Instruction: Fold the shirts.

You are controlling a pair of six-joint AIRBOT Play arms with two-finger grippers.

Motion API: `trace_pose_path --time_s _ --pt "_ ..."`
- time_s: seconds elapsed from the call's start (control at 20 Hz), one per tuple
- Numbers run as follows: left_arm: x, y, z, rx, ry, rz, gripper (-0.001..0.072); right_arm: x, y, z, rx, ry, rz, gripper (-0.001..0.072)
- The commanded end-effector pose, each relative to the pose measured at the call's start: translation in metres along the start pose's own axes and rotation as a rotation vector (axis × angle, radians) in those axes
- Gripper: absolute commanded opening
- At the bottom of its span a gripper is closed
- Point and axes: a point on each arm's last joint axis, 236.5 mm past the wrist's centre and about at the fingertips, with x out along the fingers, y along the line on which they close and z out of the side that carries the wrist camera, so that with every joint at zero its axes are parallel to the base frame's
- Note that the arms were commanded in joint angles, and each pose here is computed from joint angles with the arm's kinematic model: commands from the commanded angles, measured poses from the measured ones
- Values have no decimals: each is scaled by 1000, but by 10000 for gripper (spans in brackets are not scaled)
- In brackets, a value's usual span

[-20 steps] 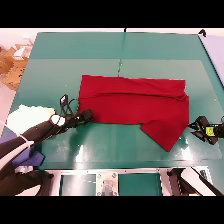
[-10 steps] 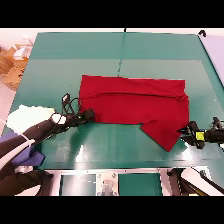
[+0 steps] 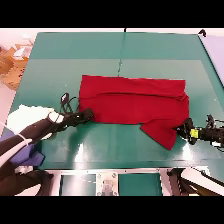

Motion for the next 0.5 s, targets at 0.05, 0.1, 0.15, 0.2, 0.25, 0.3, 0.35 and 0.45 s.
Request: trace_pose_path --time_s 0.05,0.1,0.15,0.2,0.25,0.3,0.35,0.45 --pt "-28 12 -7 47 129 -5 27 -23 16 -2 -37 13 -9 15" --pt "-34 17 -7 45 141 12 26 -31 9 1 -36 -9 -65 15" --pt "-38 21 -9 56 151 31 26 -40 2 2 -29 -30 -122 15" --pt "-43 24 -10 74 157 51 26 -47 -3 2 -17 -45 -159 15" --pt "-47 28 -12 86 162 74 26 -52 -6 2 -13 -58 -183 15" --pt "-51 31 -11 92 159 94 25 -55 -7 1 -8 -66 -196 15" --pt "-54 33 -10 97 157 113 26 -56 -6 1 -10 -65 -195 15" --pt "-59 29 -4 132 170 137 26 -61 0 2 -3 -64 -188 15"
